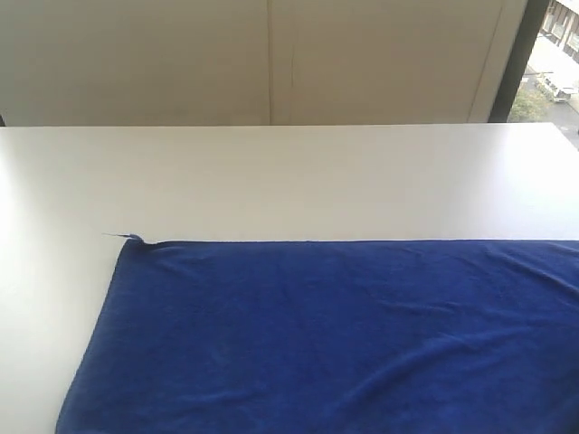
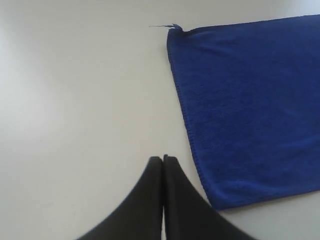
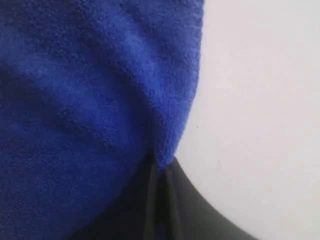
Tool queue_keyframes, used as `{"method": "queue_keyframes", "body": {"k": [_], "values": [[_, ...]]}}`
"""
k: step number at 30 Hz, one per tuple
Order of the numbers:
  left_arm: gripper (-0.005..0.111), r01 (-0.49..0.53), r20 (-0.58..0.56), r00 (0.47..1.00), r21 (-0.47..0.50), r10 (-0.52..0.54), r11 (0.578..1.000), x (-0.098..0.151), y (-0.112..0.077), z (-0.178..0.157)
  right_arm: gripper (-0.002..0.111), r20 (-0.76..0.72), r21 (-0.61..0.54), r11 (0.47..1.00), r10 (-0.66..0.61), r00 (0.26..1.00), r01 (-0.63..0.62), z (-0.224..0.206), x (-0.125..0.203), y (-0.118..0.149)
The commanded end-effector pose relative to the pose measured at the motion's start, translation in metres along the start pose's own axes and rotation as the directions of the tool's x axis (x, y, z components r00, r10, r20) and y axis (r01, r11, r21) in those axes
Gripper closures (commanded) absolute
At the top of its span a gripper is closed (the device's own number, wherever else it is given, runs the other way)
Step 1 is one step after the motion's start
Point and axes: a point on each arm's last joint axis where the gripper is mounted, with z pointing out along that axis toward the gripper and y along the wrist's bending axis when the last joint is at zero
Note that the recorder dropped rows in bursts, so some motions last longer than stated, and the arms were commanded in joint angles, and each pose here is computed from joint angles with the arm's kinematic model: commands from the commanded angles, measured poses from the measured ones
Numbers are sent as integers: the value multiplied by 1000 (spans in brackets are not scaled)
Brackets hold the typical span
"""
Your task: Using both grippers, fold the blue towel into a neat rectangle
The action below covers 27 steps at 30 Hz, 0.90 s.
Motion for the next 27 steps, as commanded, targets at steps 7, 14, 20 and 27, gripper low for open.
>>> {"method": "queue_keyframes", "body": {"k": [7, 14, 20, 27], "values": [[107, 17, 3, 1000, 13, -17, 1000, 1, -1, 0, 108, 86, -7, 1000, 9, 996, -8, -44, -10, 16], [107, 24, 3, 1000, 22, -24, 999, 1, -2, 0, 108, 92, -45, 986, -157, 983, 162, -51, -16, 77], [107, 27, 4, 1000, 25, -27, 999, 1, -2, 0, 108, 133, -121, 955, -253, 958, 269, -58, -14, 138], [107, 28, 2, 1000, 27, -29, 999, 1, -2, 0, 108, 277, -232, 865, -380, 883, 445, -96, -10, 236]]}}
